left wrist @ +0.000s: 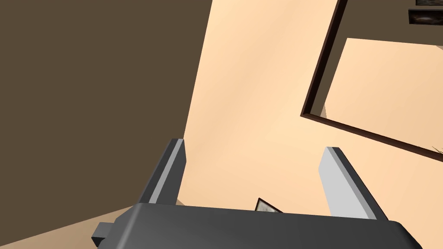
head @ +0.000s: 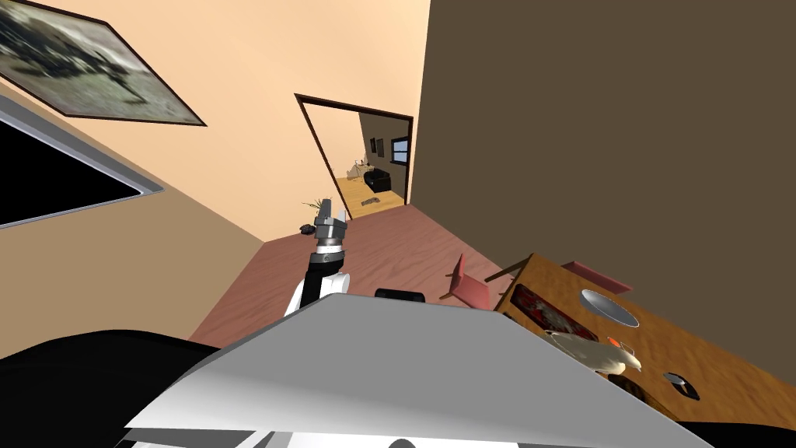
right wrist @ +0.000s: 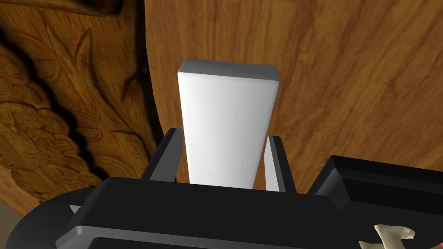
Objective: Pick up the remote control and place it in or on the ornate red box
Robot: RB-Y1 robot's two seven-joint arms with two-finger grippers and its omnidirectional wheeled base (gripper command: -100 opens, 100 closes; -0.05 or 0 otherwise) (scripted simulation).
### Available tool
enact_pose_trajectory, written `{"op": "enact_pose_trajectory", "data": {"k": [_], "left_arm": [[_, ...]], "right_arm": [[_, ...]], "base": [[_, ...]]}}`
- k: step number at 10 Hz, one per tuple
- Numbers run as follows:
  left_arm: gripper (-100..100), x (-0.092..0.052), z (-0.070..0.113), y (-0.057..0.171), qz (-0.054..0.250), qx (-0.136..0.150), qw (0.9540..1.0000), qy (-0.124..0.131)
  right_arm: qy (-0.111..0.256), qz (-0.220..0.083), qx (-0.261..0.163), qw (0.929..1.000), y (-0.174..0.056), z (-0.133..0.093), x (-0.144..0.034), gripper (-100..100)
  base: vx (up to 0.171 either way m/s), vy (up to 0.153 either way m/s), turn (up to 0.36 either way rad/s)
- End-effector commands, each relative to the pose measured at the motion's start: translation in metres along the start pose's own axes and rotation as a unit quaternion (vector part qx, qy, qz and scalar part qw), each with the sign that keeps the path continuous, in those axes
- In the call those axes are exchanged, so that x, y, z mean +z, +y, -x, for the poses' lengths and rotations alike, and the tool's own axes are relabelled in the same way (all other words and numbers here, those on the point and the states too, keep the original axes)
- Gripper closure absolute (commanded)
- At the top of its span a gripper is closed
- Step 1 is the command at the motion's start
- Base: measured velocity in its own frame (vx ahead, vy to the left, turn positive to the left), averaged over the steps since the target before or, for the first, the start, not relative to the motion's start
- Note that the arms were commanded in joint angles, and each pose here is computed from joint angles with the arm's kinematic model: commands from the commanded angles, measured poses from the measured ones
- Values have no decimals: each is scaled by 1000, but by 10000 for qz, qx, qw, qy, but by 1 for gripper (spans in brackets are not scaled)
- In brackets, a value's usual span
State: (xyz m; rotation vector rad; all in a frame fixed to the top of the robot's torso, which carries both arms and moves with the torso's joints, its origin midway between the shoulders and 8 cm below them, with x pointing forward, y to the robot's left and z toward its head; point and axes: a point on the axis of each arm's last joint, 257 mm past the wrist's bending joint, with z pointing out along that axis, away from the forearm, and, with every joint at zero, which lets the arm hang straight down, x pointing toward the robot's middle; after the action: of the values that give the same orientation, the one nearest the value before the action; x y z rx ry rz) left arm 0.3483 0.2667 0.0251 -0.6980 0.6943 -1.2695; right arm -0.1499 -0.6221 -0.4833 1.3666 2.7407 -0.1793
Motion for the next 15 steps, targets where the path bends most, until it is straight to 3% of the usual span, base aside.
{"op": "enact_pose_trajectory", "data": {"k": [1, 3, 4, 6, 7, 10, 12, 13, 14, 15], "left_arm": [[0, 0, 0, 0, 0, 0, 10000, 0], [0, 0, 0, 0, 0, 0, 10000, 0], [0, 0, 0, 0, 0, 0, 10000, 0], [0, 0, 0, 0, 0, 0, 10000, 0], [0, 0, 0, 0, 0, 0, 10000, 0], [0, 0, 0, 0, 0, 1, 10000, 0], [0, 0, 0, 0, 0, 0, 10000, 0], [0, 0, 0, 0, -1, 0, 10000, 0], [0, 0, 0, 0, 1, 1, 10000, 0], [0, 0, 0, 0, 1, 2, 10000, 0]], "right_arm": [[-224, -146, -216, 9994, -11, 36, -15, 100], [-500, -286, -483, 9972, -20, 79, -34, 100], [-500, -286, -483, 9972, -20, 79, -34, 100], [-762, -400, -760, 9934, -25, 119, -54, 100], [-762, -400, -760, 9934, -25, 119, -54, 100], [-1081, -519, -1170, 9859, -25, 172, -82, 100], [-1081, -519, -1170, 9859, -25, 172, -82, 100], [-1235, -579, -1432, 9803, -24, 200, -98, 100], [-1294, -598, -1557, 9775, -23, 212, -106, 100], [-1249, -481, -1587, 9782, -12, 207, -100, 100]], "base": [[28, 51, -89], [52, 42, -99], [47, 17, -6], [69, 27, -101], [74, 30, -49], [94, 3, -130], [62, -5, -7], [131, -32, -231], [201, -35, -271], [138, -24, -61]]}}
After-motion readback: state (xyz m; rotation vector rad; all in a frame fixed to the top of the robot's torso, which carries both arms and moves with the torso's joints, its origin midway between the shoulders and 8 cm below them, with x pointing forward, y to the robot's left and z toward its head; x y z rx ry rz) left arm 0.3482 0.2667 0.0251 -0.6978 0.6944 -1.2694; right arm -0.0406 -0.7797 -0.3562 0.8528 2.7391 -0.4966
